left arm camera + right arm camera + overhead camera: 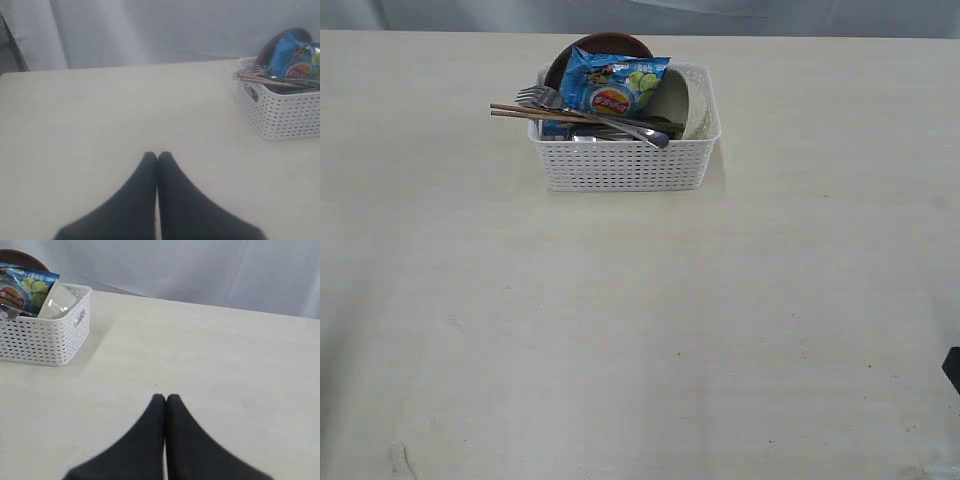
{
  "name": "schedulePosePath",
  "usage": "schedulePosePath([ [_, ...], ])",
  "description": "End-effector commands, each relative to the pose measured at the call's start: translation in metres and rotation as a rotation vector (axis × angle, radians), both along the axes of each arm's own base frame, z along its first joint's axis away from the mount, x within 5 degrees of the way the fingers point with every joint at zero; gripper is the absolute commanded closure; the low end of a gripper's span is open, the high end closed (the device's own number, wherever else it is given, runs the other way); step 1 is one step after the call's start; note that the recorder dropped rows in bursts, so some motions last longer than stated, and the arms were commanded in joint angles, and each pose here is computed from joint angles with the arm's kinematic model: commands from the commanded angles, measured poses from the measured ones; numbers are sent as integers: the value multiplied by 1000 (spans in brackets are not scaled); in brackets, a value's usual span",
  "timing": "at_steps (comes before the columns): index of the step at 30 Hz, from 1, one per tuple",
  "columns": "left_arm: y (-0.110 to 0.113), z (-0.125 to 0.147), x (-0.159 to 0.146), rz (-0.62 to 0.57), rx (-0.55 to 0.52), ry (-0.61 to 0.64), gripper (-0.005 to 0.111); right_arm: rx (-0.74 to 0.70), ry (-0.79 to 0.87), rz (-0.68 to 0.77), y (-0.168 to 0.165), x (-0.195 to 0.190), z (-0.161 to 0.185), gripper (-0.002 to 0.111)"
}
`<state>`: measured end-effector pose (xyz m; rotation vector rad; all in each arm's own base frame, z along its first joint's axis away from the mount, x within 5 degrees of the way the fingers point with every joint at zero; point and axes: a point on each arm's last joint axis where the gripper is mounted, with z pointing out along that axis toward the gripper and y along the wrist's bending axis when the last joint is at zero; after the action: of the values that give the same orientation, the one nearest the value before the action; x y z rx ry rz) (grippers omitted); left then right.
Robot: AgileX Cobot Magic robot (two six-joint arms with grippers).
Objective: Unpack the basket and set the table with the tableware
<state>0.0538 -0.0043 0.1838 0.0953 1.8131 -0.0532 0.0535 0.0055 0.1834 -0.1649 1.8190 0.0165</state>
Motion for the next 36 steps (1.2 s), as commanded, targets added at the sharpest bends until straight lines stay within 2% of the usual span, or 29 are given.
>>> schedulePosePath([
  [1,-1,1,0,-8,-3,-13,107,4,-2,-1,0,0,-1,108],
  [6,-1,1,0,-8,-3,-13,107,4,-2,-1,0,0,-1,108],
  [7,-1,1,0,-8,-3,-13,107,-63,-23,2,-1,0,0,108],
  [9,-1,1,0,-8,-3,-13,107,-105,-73,1,-2,1,4,108],
  [11,-1,1,0,-8,-3,-13,107,27,-203,-1,0,3,17,108],
  [13,-1,1,0,-8,-3,-13,107,295,-345,-24,0,2,33,108],
  [16,-1,1,0,-8,-3,-13,107,536,-584,-81,-10,-3,54,108],
  [18,-1,1,0,-8,-3,-13,107,657,-651,-88,-13,-5,60,108],
  [19,-1,1,0,-8,-3,-13,107,673,-663,-87,-14,-6,61,108],
  [20,-1,1,0,-8,-3,-13,107,674,-630,-82,-13,-5,59,108],
  [26,-1,1,0,-8,-3,-13,107,613,-369,2,1,-1,95,106],
  [32,-1,1,0,-8,-3,-13,107,443,-72,67,18,39,137,67],
  [33,-1,1,0,-8,-3,-13,107,402,2,95,22,48,143,64],
  [36,-1,1,0,-8,-3,-13,107,276,217,199,39,74,158,68],
])
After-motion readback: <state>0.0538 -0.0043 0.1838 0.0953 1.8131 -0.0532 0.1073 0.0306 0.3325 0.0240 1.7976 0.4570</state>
